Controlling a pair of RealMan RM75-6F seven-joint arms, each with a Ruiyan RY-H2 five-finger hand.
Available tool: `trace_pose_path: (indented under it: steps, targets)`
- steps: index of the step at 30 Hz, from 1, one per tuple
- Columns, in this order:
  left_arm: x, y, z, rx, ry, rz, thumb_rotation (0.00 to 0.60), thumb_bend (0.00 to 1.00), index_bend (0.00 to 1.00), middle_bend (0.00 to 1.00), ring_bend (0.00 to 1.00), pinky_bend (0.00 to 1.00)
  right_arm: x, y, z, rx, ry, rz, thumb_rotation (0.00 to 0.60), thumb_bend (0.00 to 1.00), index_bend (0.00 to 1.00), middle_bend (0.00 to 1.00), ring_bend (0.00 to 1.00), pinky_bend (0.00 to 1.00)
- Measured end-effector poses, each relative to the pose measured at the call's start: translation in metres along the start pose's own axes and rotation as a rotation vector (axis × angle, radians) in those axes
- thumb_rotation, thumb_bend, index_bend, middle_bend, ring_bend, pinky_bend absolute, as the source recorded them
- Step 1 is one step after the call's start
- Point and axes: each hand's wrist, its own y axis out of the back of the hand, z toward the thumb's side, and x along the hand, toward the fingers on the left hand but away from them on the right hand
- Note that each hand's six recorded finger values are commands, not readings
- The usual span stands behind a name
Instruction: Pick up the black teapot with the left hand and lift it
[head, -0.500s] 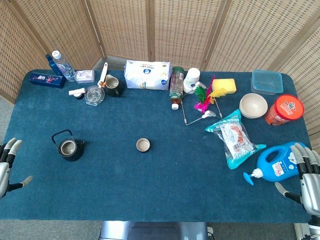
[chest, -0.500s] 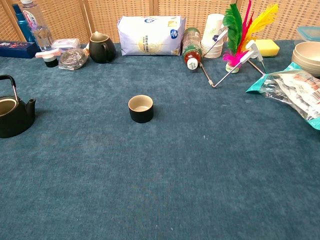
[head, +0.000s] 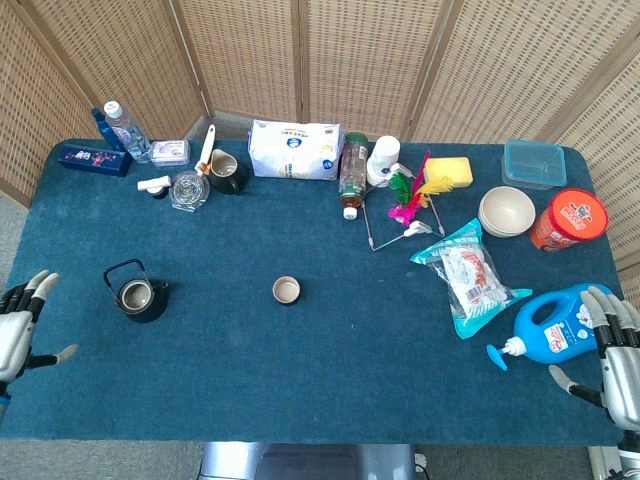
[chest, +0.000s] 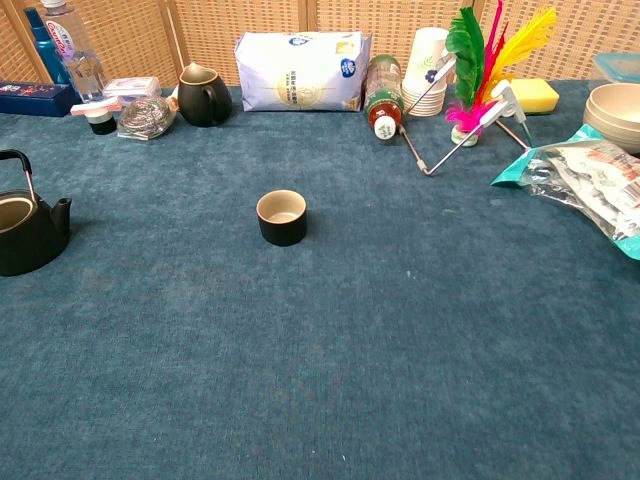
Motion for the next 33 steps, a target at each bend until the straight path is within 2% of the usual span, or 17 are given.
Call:
trace_pose_path:
  steps: [2,5,8,14,21,28,31,33]
  targets:
    - [0.016,-0.001,0.002,-0.040,0.007,-0.058,0.600,0.24,0.00,0.00,0.00,0.02,0.000,-0.001,0.000,0.000,-0.002,0.003,0.600,0.00,0.00,0.00,0.00,0.00]
    - [0.040,0.004,0.005,-0.082,0.021,-0.109,0.600,0.25,0.00,0.00,0.00,0.02,-0.001,0.000,-0.001,-0.001,-0.004,0.003,0.600,0.00,0.00,0.00,0.00,0.00]
    - [0.061,0.014,0.008,-0.100,0.039,-0.123,0.600,0.25,0.00,0.00,0.00,0.02,-0.001,0.000,-0.001,-0.001,-0.006,0.002,0.600,0.00,0.00,0.00,0.00,0.00]
    - [0.091,0.018,0.010,-0.116,0.081,-0.192,0.600,0.25,0.00,0.00,0.00,0.02,-0.001,0.000,-0.002,-0.001,-0.010,0.002,0.600,0.00,0.00,0.00,0.00,0.00]
    - [0.116,0.015,0.020,-0.144,0.088,-0.259,0.600,0.25,0.00,0.00,0.00,0.02,-0.002,-0.002,-0.002,0.000,-0.011,0.008,0.600,0.00,0.00,0.00,0.00,0.00]
    - [0.130,0.011,0.039,-0.167,0.058,-0.313,0.600,0.25,0.00,0.00,0.00,0.02,-0.002,-0.003,-0.002,0.001,-0.011,0.013,0.600,0.00,0.00,0.00,0.00,0.00]
    - [0.137,0.010,0.048,-0.134,0.040,-0.341,0.600,0.26,0.01,0.00,0.00,0.03,-0.002,-0.003,-0.002,-0.003,-0.010,0.012,0.600,0.00,0.00,0.00,0.00,0.00]
    - [0.141,0.007,0.055,-0.112,0.030,-0.360,0.600,0.26,0.04,0.01,0.01,0.07,-0.002,-0.003,-0.002,-0.004,-0.010,0.012,0.600,0.00,0.00,0.00,0.00,0.00]
